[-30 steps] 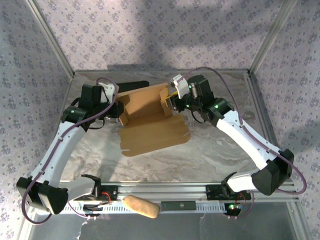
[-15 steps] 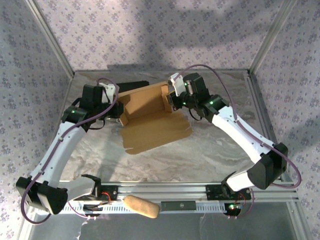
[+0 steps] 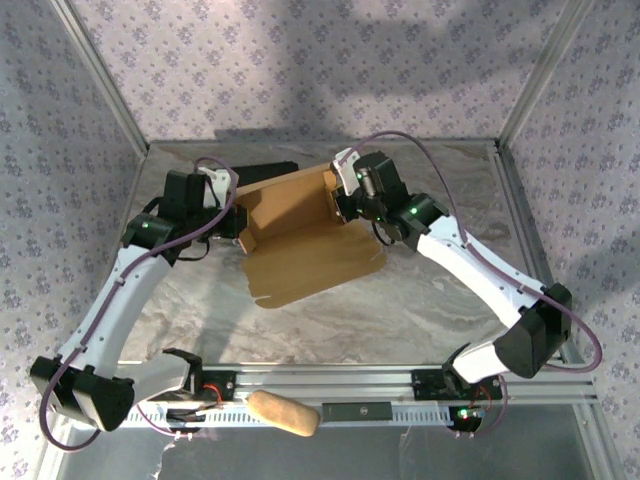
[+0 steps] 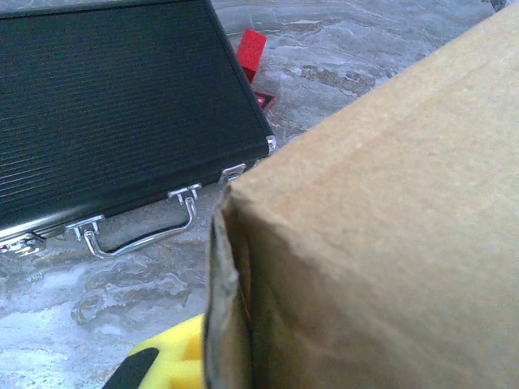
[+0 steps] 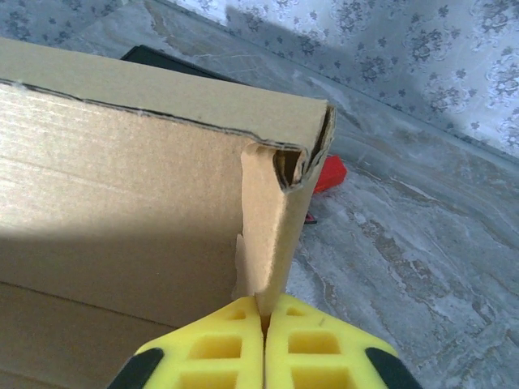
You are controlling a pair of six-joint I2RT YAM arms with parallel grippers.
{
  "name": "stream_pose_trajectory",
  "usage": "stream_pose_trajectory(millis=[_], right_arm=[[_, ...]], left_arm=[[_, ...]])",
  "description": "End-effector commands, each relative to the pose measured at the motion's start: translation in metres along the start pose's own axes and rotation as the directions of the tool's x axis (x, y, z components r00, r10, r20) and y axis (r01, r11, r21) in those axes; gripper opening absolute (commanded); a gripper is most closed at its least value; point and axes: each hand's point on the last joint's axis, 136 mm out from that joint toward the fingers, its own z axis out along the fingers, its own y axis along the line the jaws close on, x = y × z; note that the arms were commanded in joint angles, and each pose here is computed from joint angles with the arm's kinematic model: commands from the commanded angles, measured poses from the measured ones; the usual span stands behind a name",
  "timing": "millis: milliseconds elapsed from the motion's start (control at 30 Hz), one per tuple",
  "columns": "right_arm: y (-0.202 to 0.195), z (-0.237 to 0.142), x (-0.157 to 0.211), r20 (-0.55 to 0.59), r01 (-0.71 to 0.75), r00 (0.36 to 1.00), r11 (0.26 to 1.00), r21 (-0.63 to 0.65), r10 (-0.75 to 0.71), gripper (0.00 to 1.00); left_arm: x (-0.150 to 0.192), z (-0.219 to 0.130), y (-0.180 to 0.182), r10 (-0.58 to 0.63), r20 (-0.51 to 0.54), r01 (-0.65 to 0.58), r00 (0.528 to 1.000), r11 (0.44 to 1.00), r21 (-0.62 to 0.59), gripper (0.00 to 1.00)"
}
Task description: Fold the paper box
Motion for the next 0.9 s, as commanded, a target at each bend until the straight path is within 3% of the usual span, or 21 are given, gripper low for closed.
stream_pose_trajectory(millis=[0, 233, 867], right_arm=[[0.006, 0.012, 0.0, -0.007, 0.0, 1.0, 1.0, 0.006, 0.0, 0.1], [0.01, 0.017, 0.002, -0.016, -0.008, 1.0, 1.0, -0.017, 0.008, 0.18], [-0.014, 0.008, 0.019, -0.008, -0.062, 0.998, 0.998, -0.009, 0.062, 0.2]], left_arm=[[-0.028, -0.029, -0.045, 0.074, 0.12, -0.094, 0.99, 0.981, 0.167, 0.0], [-0.023, -0.029, -0.043, 0.071, 0.1, -0.087, 0.992, 0.983, 0.159, 0.0], [-0.024, -0.027, -0.041, 0.069, 0.098, -0.083, 0.993, 0.985, 0.15, 0.0]])
